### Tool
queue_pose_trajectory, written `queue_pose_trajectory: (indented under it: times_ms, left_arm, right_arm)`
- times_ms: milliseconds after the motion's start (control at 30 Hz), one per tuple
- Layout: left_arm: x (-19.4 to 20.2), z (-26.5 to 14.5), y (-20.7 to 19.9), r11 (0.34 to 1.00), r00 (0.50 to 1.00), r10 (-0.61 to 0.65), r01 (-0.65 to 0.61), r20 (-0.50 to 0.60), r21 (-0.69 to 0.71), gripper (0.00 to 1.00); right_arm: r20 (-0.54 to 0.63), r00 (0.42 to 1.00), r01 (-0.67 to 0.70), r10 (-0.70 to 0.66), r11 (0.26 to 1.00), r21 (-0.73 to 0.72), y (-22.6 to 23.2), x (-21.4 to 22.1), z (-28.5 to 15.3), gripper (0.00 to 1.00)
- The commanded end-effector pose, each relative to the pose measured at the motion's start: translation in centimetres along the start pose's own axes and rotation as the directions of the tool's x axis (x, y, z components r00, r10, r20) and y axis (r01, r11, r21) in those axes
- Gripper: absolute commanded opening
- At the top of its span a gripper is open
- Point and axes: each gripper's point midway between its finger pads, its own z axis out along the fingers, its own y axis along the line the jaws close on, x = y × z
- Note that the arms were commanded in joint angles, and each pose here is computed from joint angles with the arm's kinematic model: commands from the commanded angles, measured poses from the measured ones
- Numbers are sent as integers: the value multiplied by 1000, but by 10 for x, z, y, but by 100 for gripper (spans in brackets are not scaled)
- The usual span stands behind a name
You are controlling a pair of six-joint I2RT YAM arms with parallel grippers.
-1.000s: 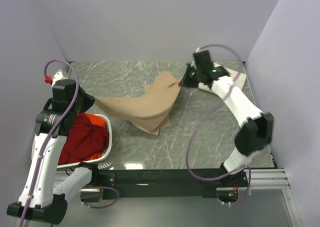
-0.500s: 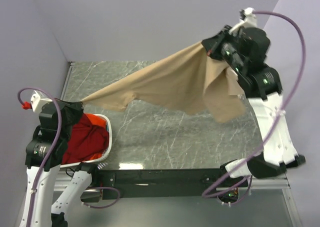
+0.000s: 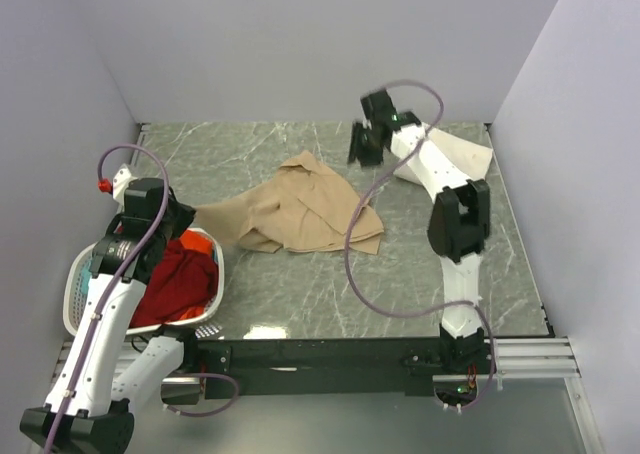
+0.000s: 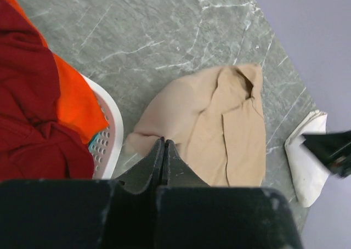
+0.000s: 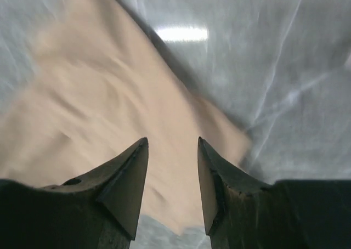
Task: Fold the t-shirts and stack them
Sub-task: Flatten the tshirt out
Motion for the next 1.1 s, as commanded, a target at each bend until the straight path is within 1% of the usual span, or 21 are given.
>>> queue_pose_trajectory:
  times_ms: [0, 33, 67, 100, 167, 200, 267, 300, 367, 467, 600, 733, 867, 1067]
  left_arm:
    - [-12, -8, -15, 996, 999, 27, -30, 38, 79, 1]
    - [-9, -7, -13, 997, 999, 35, -37, 31, 74, 0]
    - [-8, -6, -11, 997, 999, 38, -40, 27, 72, 0]
    - [-6, -6, -10, 997, 999, 39, -41, 25, 72, 0]
    - [-1, -3, -8, 997, 999, 36, -37, 14, 75, 0]
    - [1, -1, -7, 996, 999, 38, -39, 9, 77, 0]
    - [6, 3, -7, 996, 999, 40, -39, -7, 80, 0]
    - [8, 5, -6, 996, 999, 43, -42, -14, 79, 0]
    - [9, 7, -8, 996, 999, 47, -45, -22, 81, 0]
    - [8, 10, -10, 995, 998, 60, -59, -21, 76, 0]
    - [3, 12, -16, 994, 997, 78, -77, -15, 82, 0]
    - [1, 12, -18, 994, 997, 70, -69, -11, 86, 0]
    - [3, 10, -15, 995, 999, 52, -52, -6, 88, 0]
    - [10, 11, -6, 997, 999, 46, -44, -20, 70, 0]
  right_arm:
    - [88, 996, 44, -35, 994, -104, 12, 21, -86, 48]
    - [116, 993, 43, -29, 991, -124, 9, 27, -108, 48]
    - [98, 995, 35, -24, 993, -110, 1, 42, -108, 48]
    - [14, 1000, 17, -16, 997, -69, -19, 80, -95, 48]
    - [-20, 1000, 5, -6, 999, -52, -33, 108, -103, 47]
    - [-96, 995, -8, 6, 1000, -23, -50, 144, -93, 45]
    - [-117, 993, -16, 14, 1000, -18, -60, 167, -95, 43]
    - [-162, 986, -28, 28, 1000, -3, -71, 191, -89, 41]
    - [-179, 983, -35, 35, 999, 5, -80, 210, -85, 39]
    - [-198, 979, -41, 44, 999, 22, -87, 222, -76, 37]
    - [-208, 977, -38, 42, 999, 23, -85, 219, -61, 34]
    - [-239, 970, -22, 35, 998, 60, -92, 222, -46, 33]
    - [-262, 965, -18, 32, 998, 55, -93, 230, -38, 34]
    - [-270, 962, -10, 29, 997, 73, -98, 234, -29, 34]
